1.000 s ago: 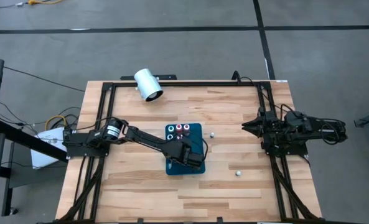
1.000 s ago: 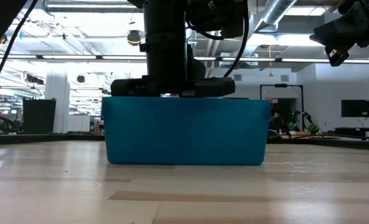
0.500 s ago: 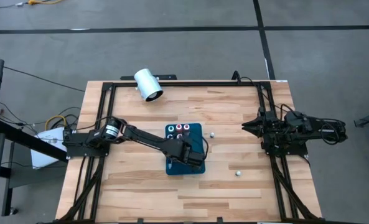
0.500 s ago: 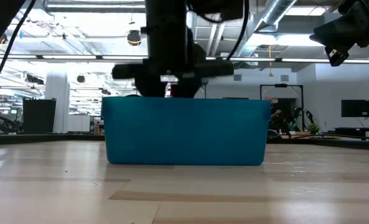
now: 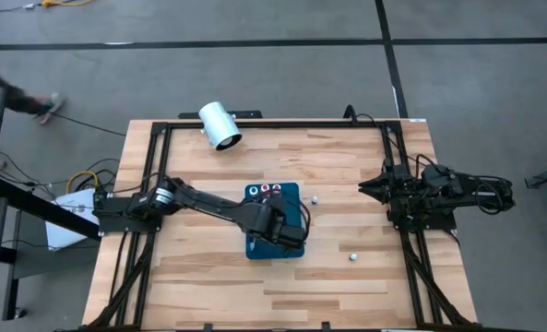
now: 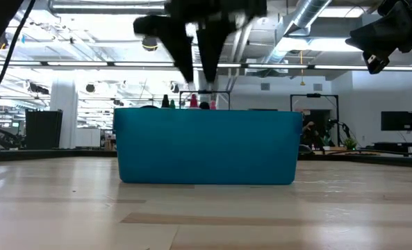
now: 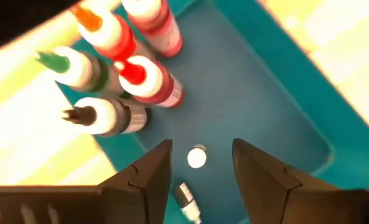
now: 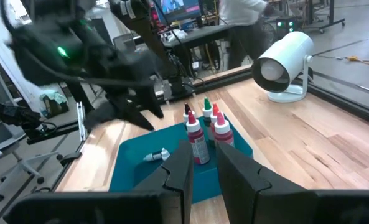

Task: Pick & Place food coloring
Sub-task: Put the left small black food coloring bottle into the blue bin

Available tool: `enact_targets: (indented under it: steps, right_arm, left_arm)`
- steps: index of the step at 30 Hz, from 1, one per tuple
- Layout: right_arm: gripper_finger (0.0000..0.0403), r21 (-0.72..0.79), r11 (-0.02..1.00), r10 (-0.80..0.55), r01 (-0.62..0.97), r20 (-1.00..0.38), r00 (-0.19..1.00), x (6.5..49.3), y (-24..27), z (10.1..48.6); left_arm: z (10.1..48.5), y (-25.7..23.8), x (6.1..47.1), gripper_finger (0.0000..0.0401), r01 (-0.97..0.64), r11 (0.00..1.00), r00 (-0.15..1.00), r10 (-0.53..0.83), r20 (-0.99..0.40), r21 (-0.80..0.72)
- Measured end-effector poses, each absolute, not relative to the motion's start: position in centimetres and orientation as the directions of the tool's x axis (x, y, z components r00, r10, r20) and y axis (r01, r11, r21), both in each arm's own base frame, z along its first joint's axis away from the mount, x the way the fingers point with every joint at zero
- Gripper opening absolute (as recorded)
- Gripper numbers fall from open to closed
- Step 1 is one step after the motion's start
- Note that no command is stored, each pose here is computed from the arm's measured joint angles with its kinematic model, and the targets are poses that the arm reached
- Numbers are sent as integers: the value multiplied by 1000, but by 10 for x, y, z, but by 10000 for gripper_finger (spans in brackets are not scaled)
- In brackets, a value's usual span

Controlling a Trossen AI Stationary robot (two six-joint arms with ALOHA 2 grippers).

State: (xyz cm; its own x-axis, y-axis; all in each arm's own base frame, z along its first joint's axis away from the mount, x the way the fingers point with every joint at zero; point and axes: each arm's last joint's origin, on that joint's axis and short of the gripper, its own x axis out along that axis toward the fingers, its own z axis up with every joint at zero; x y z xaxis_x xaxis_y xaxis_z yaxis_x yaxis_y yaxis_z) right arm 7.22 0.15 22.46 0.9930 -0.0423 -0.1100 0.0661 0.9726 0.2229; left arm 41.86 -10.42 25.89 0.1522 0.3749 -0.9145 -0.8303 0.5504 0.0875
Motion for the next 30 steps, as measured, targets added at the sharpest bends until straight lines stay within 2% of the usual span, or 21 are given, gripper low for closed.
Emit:
enact_targets:
  steps: [7, 13, 21, 30]
  right_arm:
    - [60, 223, 973, -43, 66, -110, 993, 72, 2, 225]
    - [60, 223, 973, -43, 66, -108, 993, 72, 2, 225]
    - [60, 223, 973, -43, 66, -109, 993, 72, 2, 225]
    - [60, 220, 973, -43, 71, -132, 990, 75, 2, 223]
  left_arm:
    - [299, -116, 408, 160, -744, 649, 213, 456, -864, 159]
    - [309, -125, 405, 160, -614, 759, 253, 449, -857, 217]
    - [311, -123, 406, 160, -600, 753, 268, 508, -819, 271]
    - [306, -123, 406, 160, -648, 694, 275, 599, -753, 315]
